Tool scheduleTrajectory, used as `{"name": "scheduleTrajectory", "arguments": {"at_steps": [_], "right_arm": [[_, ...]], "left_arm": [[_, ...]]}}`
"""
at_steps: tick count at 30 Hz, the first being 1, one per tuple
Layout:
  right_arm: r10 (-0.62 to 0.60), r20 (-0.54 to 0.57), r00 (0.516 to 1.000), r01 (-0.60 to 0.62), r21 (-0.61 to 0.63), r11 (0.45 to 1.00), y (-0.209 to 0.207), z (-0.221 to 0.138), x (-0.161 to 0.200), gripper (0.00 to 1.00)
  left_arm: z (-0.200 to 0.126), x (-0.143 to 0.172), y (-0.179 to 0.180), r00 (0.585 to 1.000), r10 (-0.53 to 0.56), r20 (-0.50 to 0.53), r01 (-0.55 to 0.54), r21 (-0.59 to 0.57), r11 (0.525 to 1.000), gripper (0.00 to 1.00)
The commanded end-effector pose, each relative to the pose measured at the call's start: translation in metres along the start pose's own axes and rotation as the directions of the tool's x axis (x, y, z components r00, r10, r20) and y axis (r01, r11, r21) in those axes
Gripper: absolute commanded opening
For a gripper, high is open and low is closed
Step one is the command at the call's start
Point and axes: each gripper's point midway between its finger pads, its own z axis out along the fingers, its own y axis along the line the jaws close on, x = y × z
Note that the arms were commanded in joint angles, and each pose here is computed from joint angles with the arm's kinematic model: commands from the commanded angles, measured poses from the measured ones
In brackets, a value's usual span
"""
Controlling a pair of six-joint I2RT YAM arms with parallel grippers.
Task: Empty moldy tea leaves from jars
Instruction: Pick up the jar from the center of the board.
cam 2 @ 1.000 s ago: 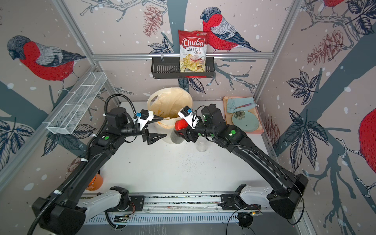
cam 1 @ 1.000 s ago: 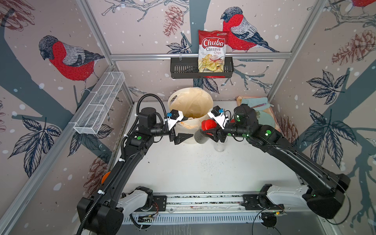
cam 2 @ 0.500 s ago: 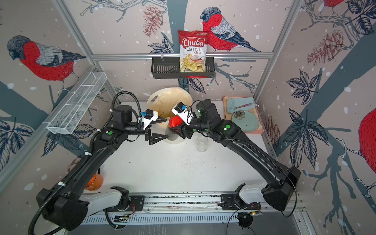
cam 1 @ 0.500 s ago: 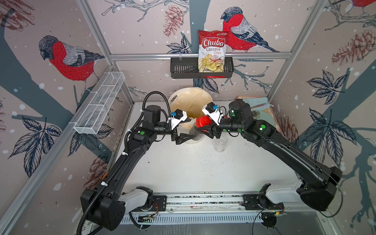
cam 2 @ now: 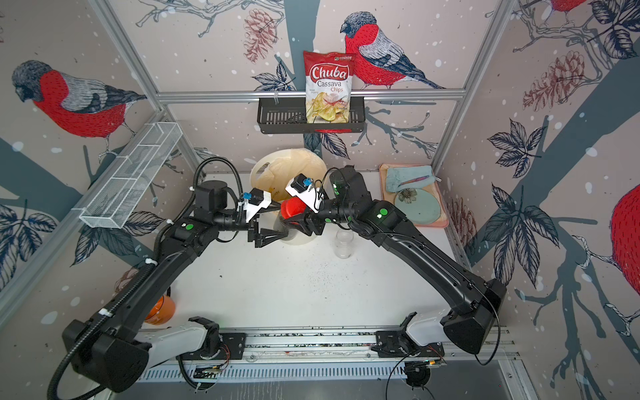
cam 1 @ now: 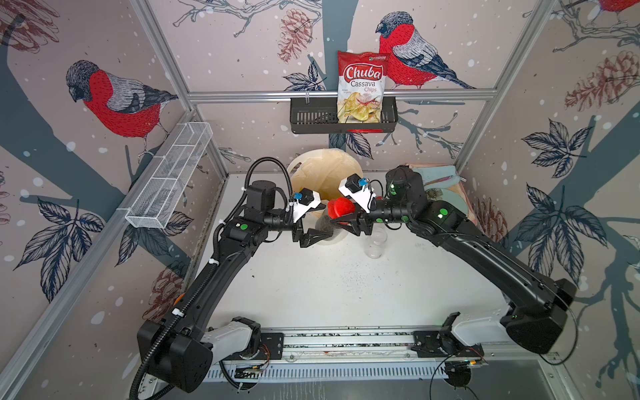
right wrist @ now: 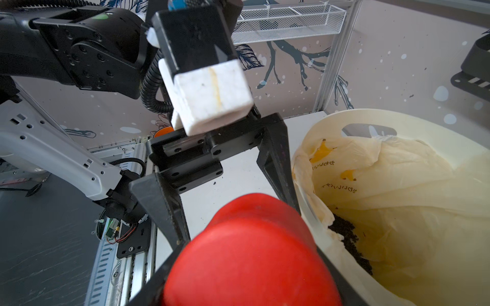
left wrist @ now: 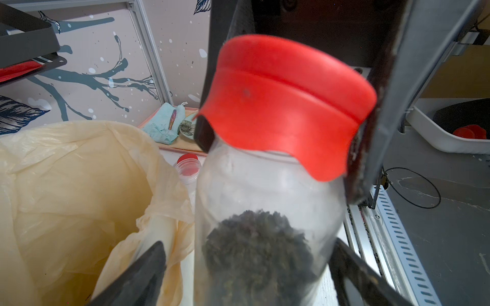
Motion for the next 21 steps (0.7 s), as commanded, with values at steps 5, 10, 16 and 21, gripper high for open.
{"name": "scheduleTrajectory", "arguments": {"at_steps": [5,10,16,21], "right_arm": [[-0.052,0.075,0.996,0.053,-0.013,0.998,0.001,0.0,-0.021,0.22],[-0.06,0.084,0.995,0.062,-0.026,0.998,0.001,0.003,-0.026,0.22],[-0.068,0.093,0.993,0.071,-0.031,0.997,0.002,0.004,-0.029,0.22],[-0.071,0.101,0.992,0.076,-0.051,0.996,0.005,0.006,-0.031,0.22]], "left_arm": [[0.0,-0.002,-0.002,0.999,0.032,0.006,-0.032,0.007,0.999,0.92],[0.001,0.0,-0.004,0.999,0.033,0.006,-0.033,0.013,0.999,0.92],[0.001,0.0,-0.004,0.999,0.035,0.006,-0.035,0.016,0.999,0.91],[0.001,0.0,-0.003,0.999,0.033,0.006,-0.033,0.017,0.999,0.88]]}}
